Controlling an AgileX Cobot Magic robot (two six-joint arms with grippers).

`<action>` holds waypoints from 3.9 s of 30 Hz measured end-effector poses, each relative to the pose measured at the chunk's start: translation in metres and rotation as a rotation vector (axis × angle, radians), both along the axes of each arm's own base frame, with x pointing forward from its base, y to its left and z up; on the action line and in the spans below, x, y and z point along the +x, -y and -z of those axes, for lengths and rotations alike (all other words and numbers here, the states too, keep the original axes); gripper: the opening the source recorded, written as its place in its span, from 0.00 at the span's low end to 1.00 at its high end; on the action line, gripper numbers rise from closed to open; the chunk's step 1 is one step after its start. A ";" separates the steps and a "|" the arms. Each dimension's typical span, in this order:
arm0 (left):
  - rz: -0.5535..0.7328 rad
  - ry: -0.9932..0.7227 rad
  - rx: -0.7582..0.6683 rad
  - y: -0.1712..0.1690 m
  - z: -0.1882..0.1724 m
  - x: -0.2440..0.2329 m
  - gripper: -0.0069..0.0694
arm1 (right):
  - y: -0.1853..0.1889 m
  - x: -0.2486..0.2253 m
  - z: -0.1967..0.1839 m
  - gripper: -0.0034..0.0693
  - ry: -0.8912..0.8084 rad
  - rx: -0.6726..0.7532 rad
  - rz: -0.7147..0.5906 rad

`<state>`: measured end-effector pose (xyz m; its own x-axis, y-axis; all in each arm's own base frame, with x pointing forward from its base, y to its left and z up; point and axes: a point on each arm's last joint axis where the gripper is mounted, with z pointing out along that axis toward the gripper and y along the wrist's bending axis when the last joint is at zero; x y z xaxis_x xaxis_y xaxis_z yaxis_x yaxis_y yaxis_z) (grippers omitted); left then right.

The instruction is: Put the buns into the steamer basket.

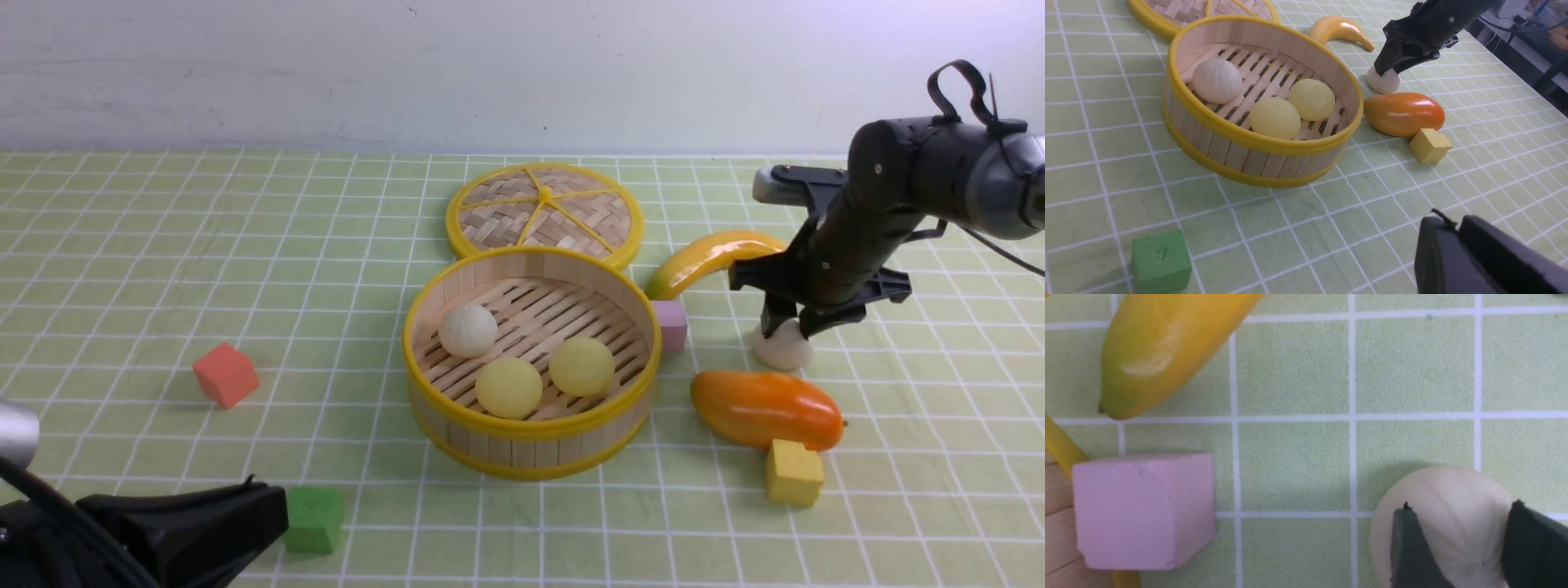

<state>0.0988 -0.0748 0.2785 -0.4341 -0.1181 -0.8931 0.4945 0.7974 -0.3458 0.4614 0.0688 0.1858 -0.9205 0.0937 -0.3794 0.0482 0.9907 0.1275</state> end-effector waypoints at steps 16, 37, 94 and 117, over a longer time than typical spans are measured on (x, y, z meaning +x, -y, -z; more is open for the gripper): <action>0.007 -0.019 0.013 0.000 0.002 -0.001 0.17 | -0.001 -0.011 -0.030 0.07 0.015 -0.031 -0.095; 0.008 -0.022 0.015 0.000 0.002 -0.001 0.21 | -0.157 -0.020 -0.074 0.07 0.236 0.147 -0.447; 0.011 -0.028 0.019 0.000 0.003 -0.001 0.24 | -0.044 -0.270 -0.209 0.02 0.123 0.014 -0.406; 0.012 -0.035 0.023 0.000 0.005 -0.002 0.27 | 0.063 -0.411 0.013 0.03 0.823 -0.006 0.059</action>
<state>0.0971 -0.0749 0.2735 -0.4664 -0.0921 -0.8798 0.4918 0.7997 -0.3444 0.0505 0.0054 0.1725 -0.3414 0.1291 -0.9310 -0.0058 0.9902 0.1394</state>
